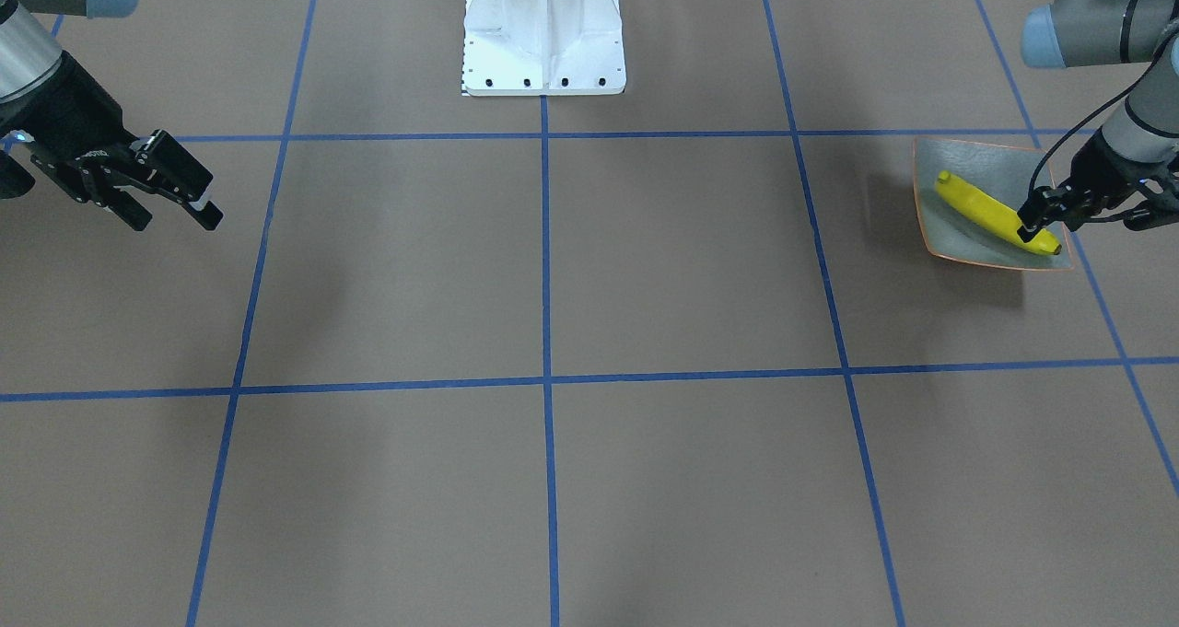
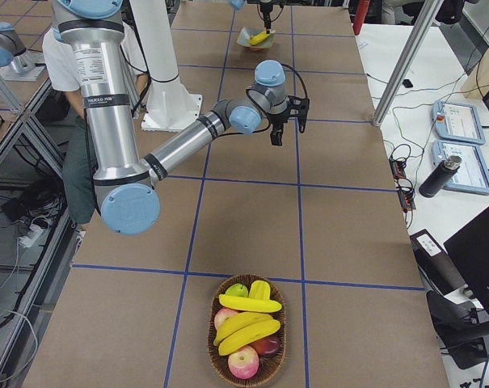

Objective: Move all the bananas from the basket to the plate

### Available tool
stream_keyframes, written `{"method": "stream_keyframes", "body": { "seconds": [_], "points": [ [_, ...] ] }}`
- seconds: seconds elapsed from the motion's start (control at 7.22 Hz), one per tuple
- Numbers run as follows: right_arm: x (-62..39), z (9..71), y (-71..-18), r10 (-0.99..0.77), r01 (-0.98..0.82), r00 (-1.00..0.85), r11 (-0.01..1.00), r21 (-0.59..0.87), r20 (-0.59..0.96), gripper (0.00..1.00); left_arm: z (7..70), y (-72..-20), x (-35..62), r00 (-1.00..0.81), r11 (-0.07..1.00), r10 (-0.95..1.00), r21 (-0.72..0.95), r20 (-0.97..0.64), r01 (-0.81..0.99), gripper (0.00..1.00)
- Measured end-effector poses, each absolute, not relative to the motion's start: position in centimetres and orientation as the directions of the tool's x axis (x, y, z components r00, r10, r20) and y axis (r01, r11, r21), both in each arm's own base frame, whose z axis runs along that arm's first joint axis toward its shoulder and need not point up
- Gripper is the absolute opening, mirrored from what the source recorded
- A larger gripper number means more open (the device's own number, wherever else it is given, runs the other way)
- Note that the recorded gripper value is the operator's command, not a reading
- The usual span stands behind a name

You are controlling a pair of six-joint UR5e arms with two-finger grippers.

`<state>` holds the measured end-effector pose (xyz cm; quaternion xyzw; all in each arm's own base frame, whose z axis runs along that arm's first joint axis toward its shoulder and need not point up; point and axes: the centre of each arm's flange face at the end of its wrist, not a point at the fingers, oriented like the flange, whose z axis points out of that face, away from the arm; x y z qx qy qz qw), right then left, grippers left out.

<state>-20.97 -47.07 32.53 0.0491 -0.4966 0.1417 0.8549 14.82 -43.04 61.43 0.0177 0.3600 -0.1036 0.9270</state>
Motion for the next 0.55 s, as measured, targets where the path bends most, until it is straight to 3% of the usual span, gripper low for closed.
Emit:
{"method": "stream_keyframes", "body": {
  "seconds": [0.55],
  "points": [
    [-16.9, 35.7, -45.5, 0.179, -0.294, 0.504, 0.955, -0.026, 0.845, 1.0, 56.6, -43.1, 15.8, 0.632, 0.989, -0.13, -0.056, -0.764, 0.137, 0.8]
  ]
}}
